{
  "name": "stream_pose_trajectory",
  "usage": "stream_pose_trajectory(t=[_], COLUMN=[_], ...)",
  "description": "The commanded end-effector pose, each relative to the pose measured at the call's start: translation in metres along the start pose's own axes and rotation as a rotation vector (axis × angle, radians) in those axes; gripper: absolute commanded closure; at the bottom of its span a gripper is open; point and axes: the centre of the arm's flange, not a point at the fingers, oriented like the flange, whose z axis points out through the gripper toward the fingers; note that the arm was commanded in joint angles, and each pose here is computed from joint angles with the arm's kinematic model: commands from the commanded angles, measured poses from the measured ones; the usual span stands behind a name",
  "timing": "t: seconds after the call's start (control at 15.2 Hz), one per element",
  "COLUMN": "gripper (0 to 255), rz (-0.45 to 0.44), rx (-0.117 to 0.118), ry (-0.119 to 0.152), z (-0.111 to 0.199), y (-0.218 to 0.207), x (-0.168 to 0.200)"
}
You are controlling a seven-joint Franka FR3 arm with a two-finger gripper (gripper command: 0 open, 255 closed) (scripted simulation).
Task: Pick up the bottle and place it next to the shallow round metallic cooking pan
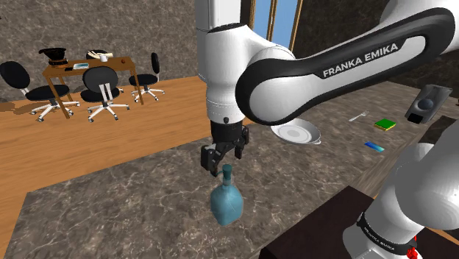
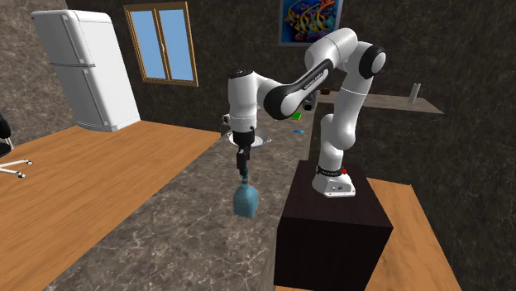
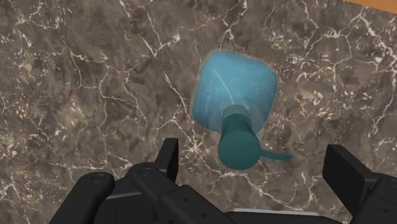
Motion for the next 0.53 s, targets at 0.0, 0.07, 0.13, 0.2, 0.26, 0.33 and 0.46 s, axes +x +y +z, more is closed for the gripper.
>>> stream_pose_trajectory(t=[0.0, 0.07, 0.13, 0.2, 0.26, 0.33, 0.46], gripper=[0, 0, 0, 0, 0, 0, 0], rz=[-0.001, -0.001, -0.001, -0.001, -0.001, -0.001, -0.001], rx=[0.001, 0.001, 0.001, 0.001, 0.001, 0.001, 0.001], ry=[0.000, 0.000, 0.000, 0.000, 0.000, 0.000, 0.000], z=[0.008, 0.014, 0.019, 0.024, 0.029, 0.035, 0.043], y=[-0.006, -0.006, -0.006, -0.006, -0.006, -0.007, -0.006], x=[0.000, 0.000, 0.000, 0.000, 0.000, 0.000, 0.000])
